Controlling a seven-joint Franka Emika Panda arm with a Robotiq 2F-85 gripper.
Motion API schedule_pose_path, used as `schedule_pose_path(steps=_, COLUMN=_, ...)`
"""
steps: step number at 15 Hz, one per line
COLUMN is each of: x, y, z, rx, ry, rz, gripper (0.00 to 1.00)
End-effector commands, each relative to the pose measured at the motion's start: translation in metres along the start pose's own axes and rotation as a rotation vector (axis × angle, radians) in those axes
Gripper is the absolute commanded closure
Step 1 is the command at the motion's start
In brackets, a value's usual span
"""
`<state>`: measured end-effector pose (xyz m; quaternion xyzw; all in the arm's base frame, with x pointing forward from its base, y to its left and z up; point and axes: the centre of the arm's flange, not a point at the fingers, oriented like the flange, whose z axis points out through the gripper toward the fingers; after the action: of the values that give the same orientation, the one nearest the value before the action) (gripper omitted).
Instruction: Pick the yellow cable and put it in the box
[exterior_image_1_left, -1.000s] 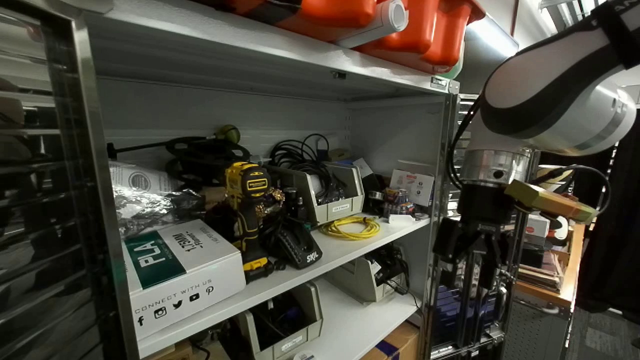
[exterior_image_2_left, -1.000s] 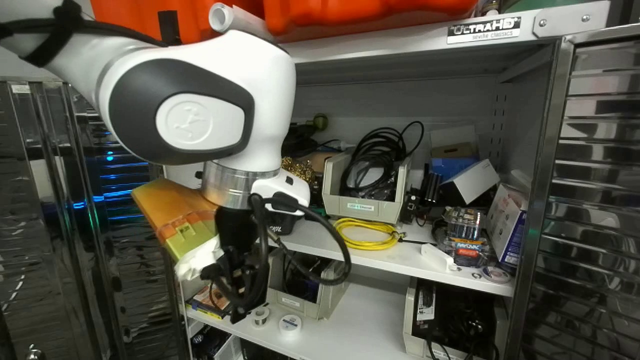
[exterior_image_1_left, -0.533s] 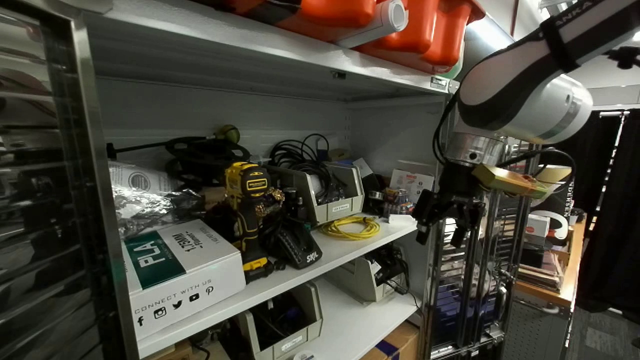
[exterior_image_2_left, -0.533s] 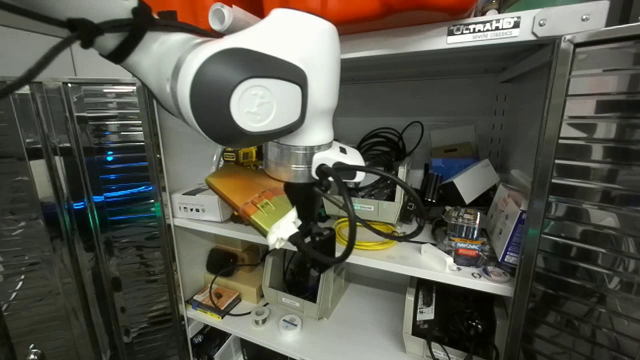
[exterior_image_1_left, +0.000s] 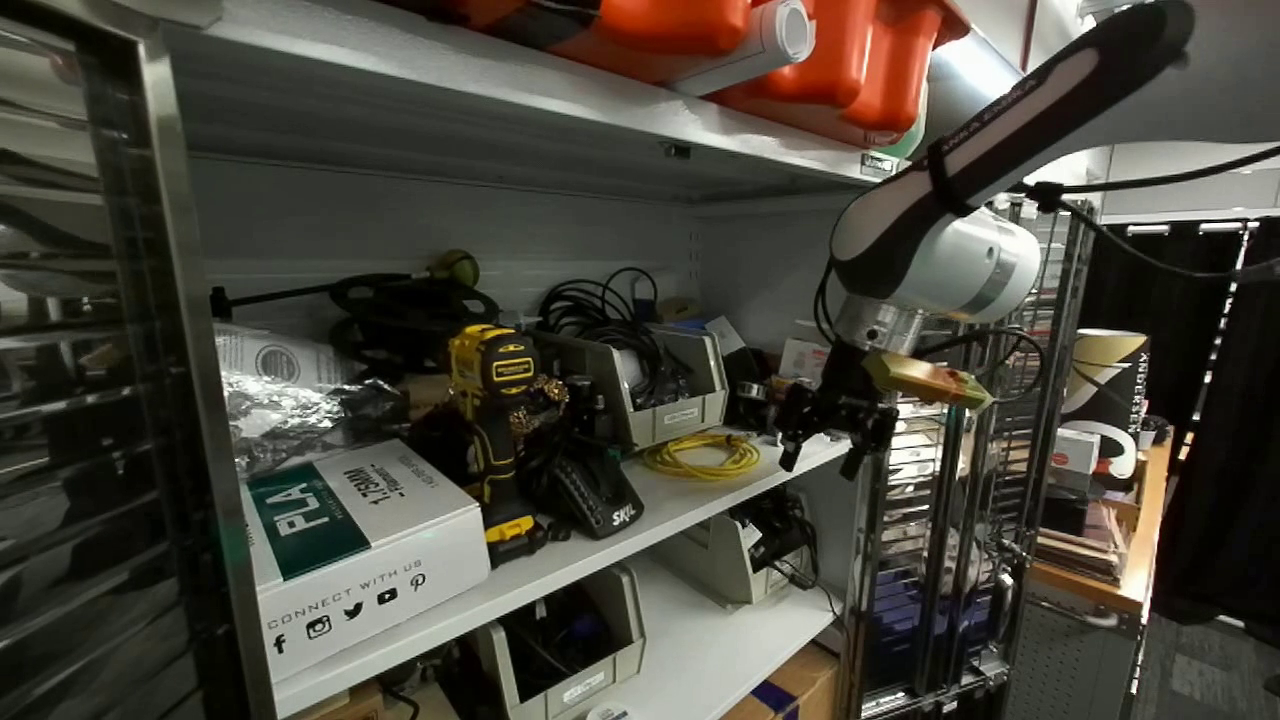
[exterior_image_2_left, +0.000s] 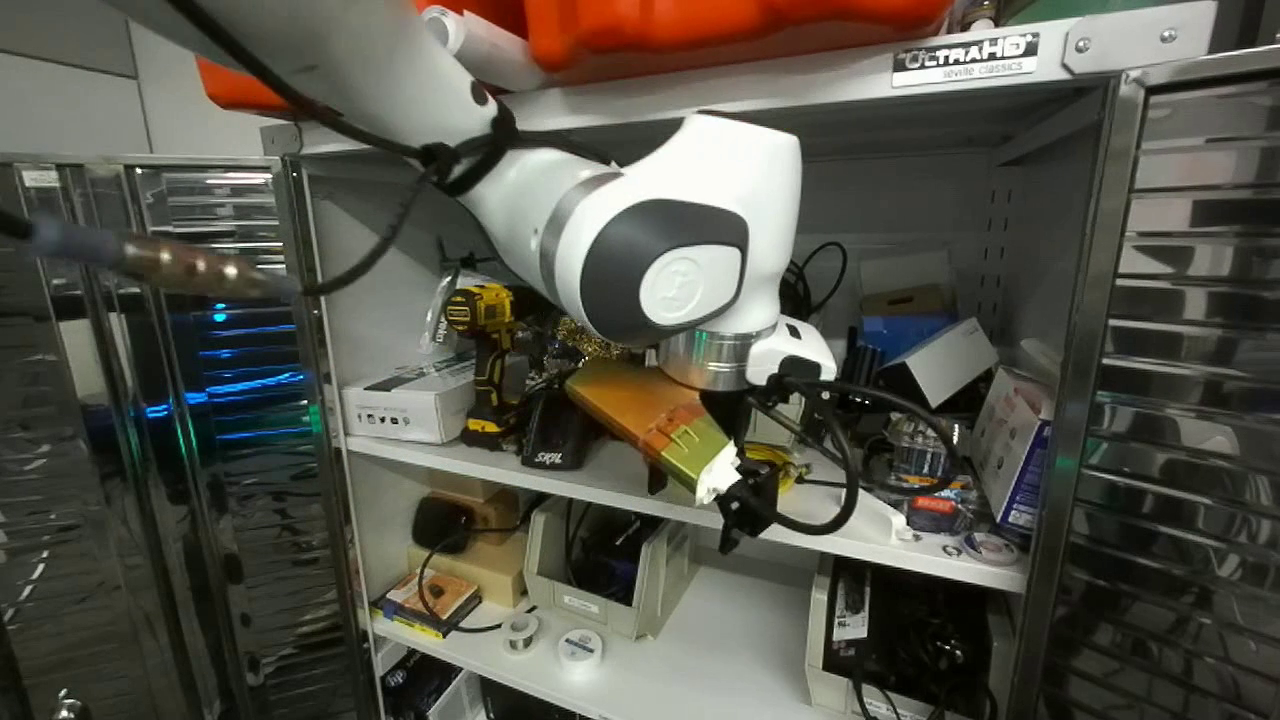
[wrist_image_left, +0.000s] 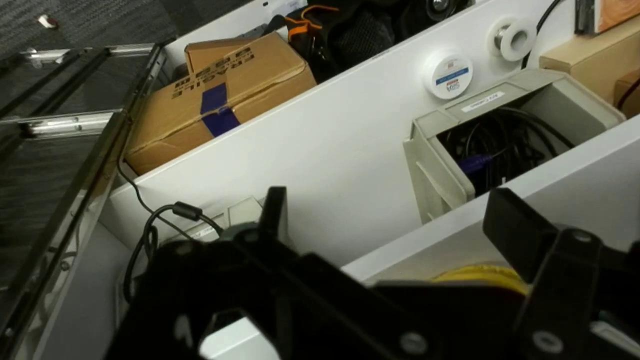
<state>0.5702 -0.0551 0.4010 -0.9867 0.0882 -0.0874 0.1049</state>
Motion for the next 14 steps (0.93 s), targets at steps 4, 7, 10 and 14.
schedule_pose_path(steps=4, x=0.083, y=-0.01, z=0.017, rx=-0.008, ry=0.103, rz=0.041, gripper=0.0)
schedule_pose_path(steps=7, x=0.099, y=-0.018, z=0.025, rx=-0.019, ry=0.129, rz=0.048, gripper=0.0)
schedule_pose_path(steps=10, x=0.111, y=-0.027, z=0.033, rx=-0.045, ry=0.129, rz=0.054, gripper=0.0)
schedule_pose_path(steps=14, x=0.122, y=-0.037, z=0.044, rx=-0.11, ry=0.125, rz=0.048, gripper=0.0)
